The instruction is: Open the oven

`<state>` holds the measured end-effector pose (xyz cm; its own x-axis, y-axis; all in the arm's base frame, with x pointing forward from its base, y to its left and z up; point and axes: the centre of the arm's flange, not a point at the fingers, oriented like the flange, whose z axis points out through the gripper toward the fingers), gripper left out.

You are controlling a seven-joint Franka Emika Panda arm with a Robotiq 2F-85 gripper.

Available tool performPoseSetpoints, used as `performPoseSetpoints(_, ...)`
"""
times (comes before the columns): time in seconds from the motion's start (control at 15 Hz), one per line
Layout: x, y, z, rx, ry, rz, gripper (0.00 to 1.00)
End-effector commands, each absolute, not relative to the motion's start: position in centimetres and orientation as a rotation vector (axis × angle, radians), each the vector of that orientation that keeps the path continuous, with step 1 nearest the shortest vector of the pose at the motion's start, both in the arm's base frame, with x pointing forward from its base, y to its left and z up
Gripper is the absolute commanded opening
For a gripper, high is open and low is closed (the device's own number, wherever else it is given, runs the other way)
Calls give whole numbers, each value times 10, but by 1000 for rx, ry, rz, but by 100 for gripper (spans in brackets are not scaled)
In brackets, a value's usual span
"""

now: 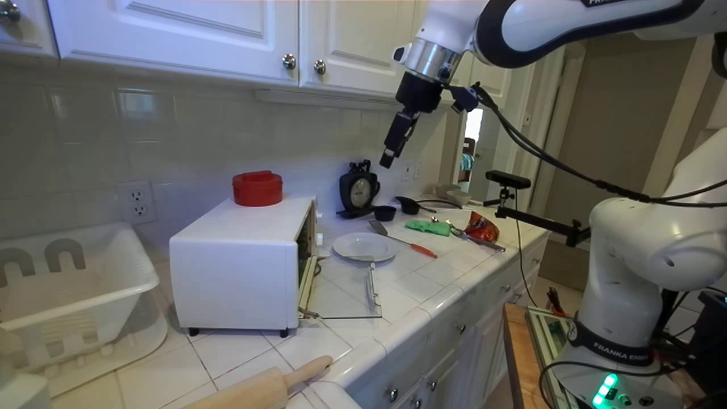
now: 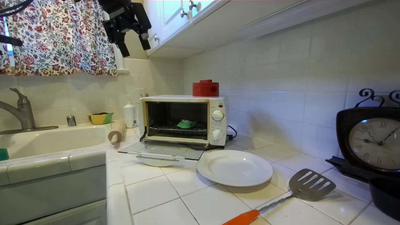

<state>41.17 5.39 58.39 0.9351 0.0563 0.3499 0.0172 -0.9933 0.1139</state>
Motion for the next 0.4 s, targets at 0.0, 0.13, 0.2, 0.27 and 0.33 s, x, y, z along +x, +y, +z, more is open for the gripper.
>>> performPoseSetpoints(0.0, 413, 53, 585, 2980, 68, 557, 100)
performPoseSetpoints(0.13, 413, 53, 585, 2978, 74, 561, 100)
performPoseSetpoints(0.2, 413, 53, 585, 2978, 75, 562, 100)
performPoseSetpoints(0.27, 413, 53, 585, 2978, 76, 562, 100)
performPoseSetpoints(0.33, 413, 53, 585, 2978, 76, 562, 100)
